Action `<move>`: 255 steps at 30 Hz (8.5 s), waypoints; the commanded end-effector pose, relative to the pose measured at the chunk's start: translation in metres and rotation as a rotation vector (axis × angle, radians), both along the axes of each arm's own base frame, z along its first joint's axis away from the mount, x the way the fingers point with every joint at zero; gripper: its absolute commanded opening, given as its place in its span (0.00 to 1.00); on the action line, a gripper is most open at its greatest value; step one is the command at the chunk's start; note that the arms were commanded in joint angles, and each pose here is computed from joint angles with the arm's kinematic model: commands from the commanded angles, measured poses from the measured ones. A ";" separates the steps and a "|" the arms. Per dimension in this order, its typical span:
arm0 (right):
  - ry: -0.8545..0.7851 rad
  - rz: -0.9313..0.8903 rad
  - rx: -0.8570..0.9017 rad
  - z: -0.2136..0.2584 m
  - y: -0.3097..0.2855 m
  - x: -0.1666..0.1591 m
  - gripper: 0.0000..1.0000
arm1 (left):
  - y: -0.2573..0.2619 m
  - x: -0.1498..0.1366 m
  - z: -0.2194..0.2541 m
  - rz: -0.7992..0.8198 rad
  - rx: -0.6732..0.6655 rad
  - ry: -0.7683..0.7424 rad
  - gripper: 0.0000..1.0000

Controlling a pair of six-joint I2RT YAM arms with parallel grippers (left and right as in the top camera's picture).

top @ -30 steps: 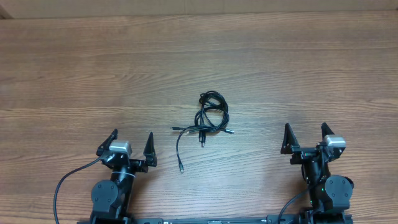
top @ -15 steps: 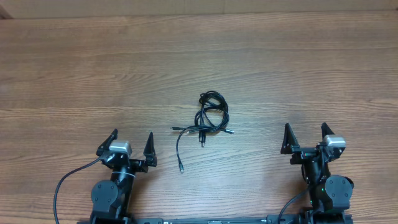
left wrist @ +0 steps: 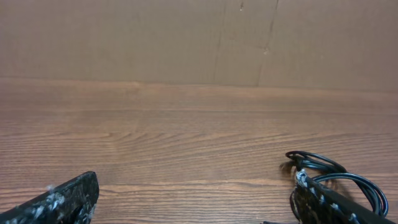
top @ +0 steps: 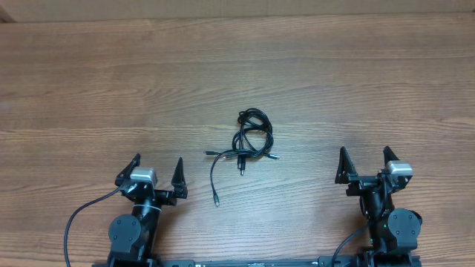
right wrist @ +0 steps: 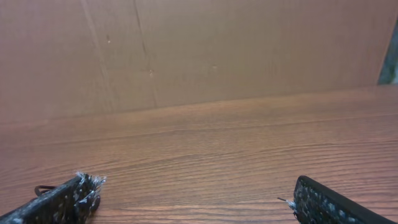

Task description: Untangle cables

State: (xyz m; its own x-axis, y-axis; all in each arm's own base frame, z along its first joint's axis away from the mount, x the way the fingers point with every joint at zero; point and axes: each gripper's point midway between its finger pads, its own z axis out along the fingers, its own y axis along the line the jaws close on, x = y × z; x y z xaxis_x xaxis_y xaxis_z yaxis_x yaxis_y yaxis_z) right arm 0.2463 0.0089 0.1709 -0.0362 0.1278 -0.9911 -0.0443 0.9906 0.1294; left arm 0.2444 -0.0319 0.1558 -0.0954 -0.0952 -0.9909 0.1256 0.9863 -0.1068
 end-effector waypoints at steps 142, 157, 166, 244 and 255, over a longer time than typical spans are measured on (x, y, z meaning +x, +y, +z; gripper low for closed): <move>-0.006 -0.003 -0.004 -0.001 0.000 0.000 1.00 | -0.218 0.148 -0.077 -1.179 1.101 0.469 1.00; -0.006 -0.003 -0.004 -0.001 0.000 0.000 1.00 | -0.224 0.149 -0.091 -1.201 1.111 0.466 1.00; -0.006 -0.003 -0.004 -0.001 0.000 0.000 1.00 | -0.227 0.154 -0.102 -1.199 1.112 0.466 1.00; -0.006 -0.003 -0.004 -0.001 0.000 0.000 1.00 | -0.221 0.156 -0.094 -1.201 1.060 0.491 0.61; -0.006 -0.003 -0.004 -0.001 0.000 0.000 1.00 | -0.219 0.159 -0.100 -1.204 1.079 0.492 0.41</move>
